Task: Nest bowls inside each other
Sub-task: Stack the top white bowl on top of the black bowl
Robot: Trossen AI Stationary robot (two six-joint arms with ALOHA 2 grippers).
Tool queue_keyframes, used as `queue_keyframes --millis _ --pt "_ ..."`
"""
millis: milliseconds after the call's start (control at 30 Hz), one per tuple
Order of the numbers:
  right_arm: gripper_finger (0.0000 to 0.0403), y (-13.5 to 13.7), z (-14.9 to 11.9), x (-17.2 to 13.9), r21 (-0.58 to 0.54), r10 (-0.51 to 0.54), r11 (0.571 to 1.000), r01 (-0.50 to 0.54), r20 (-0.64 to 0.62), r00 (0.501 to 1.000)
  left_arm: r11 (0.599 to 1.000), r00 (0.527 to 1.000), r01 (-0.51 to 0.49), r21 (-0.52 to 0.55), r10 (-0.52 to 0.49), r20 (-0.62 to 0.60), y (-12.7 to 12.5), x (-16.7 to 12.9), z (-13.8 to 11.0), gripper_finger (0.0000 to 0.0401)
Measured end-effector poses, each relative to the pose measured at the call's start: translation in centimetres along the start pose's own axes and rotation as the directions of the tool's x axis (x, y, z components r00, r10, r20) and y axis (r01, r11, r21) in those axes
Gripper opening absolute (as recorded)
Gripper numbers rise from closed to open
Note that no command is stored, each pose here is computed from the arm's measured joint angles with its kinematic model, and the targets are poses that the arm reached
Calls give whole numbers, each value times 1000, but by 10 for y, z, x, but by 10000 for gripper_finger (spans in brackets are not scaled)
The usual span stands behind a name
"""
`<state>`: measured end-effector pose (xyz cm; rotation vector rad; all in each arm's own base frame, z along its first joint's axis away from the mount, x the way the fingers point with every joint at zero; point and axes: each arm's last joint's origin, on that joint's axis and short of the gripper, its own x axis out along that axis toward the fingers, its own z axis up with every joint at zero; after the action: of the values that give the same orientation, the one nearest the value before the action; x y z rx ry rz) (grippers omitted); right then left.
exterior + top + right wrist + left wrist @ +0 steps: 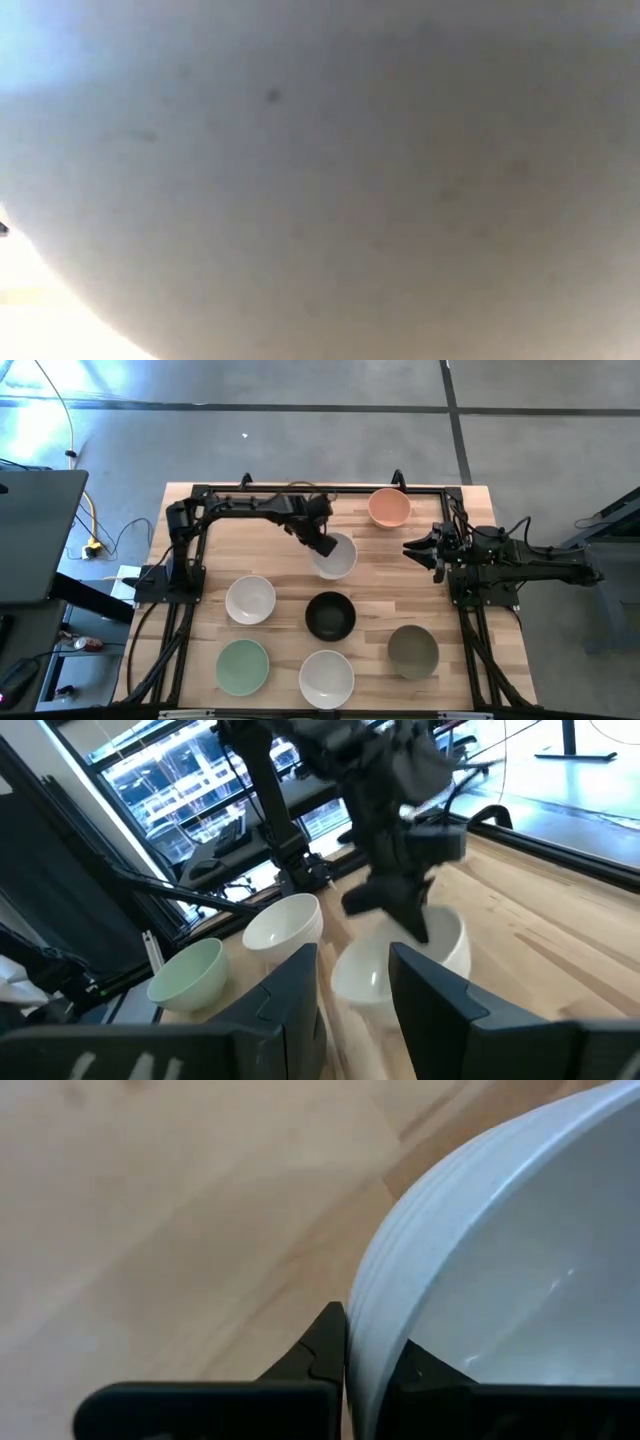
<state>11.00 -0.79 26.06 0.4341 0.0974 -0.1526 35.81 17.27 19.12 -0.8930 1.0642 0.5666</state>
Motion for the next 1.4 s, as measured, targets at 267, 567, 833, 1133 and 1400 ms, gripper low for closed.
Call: queue_keyframes --millis 267,567,833,1133,1400 --pt "119 -1 -2 0 -1 -8 1000 8 -19 1000 995 1000 -14 100 16 -12 -16 -56 23 1" --pt "119 -3 -6 0 -6 -27 1000 27 -60 998 975 996 -16 221 36 -85 -50 -98 10 0" --pt "119 -4 -5 0 -54 -57 997 55 -46 997 955 990 2 295 40 -138 -78 -98 -14 0" --pt "119 -6 -4 0 -90 -133 987 132 -7 991 938 989 37 343 14 -145 -107 -93 -38 0" --pt "119 -6 -4 -1 -88 -148 985 147 1 989 931 986 45 363 18 -167 -123 -77 -49 0"
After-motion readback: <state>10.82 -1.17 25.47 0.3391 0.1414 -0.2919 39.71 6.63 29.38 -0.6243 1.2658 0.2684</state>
